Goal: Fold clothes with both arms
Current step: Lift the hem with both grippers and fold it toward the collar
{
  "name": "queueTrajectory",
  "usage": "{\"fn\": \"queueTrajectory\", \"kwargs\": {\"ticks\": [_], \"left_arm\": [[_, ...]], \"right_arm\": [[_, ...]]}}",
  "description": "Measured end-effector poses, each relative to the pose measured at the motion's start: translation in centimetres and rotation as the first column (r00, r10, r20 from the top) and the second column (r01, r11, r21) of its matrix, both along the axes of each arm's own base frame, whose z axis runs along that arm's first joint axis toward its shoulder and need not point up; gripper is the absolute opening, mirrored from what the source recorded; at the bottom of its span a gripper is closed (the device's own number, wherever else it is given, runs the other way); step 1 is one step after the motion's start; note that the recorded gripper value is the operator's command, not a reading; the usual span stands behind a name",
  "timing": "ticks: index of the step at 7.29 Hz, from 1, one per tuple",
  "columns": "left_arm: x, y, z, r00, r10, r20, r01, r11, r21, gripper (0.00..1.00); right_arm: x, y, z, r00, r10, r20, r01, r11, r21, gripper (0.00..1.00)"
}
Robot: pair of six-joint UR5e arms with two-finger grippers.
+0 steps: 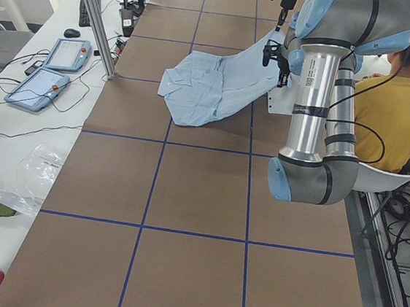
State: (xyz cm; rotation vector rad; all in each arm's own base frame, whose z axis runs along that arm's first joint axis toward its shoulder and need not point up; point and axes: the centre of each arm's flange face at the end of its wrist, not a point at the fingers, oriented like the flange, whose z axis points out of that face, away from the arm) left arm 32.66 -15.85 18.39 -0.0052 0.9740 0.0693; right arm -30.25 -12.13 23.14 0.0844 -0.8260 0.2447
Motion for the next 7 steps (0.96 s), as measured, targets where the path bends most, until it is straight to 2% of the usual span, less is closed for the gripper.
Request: {"fn": "queueTrajectory", "kwargs": {"ticks": [2,3,5,7], "left_arm": [[3.1,-4.7,0.2,0.997,-0.070,0.041,0.067,0.996,0.057,0.00],[3.8,-7.7,0.3,0.989,-0.135,0.062,0.128,0.987,0.096,0.00],[3.1,-14.1,-0.6,0.963,-0.259,0.077,0.235,0.944,0.232,0.00],[3.5,-19.7,-1.8,0.934,-0.347,0.082,0.310,0.904,0.295,0.00]], "right_arm": [[-1.8,-3.6,0.0,0.993,0.115,-0.005,-0.115,0.993,0.007,0.00],[-3.2,-6.4,-0.7,0.982,0.191,0.007,-0.191,0.982,0.009,0.00],[-4.6,-12.3,-3.5,0.956,0.294,0.024,-0.295,0.954,0.057,0.00],[-5.6,-18.4,-5.8,0.934,0.357,0.017,-0.357,0.926,0.128,0.00]]}}
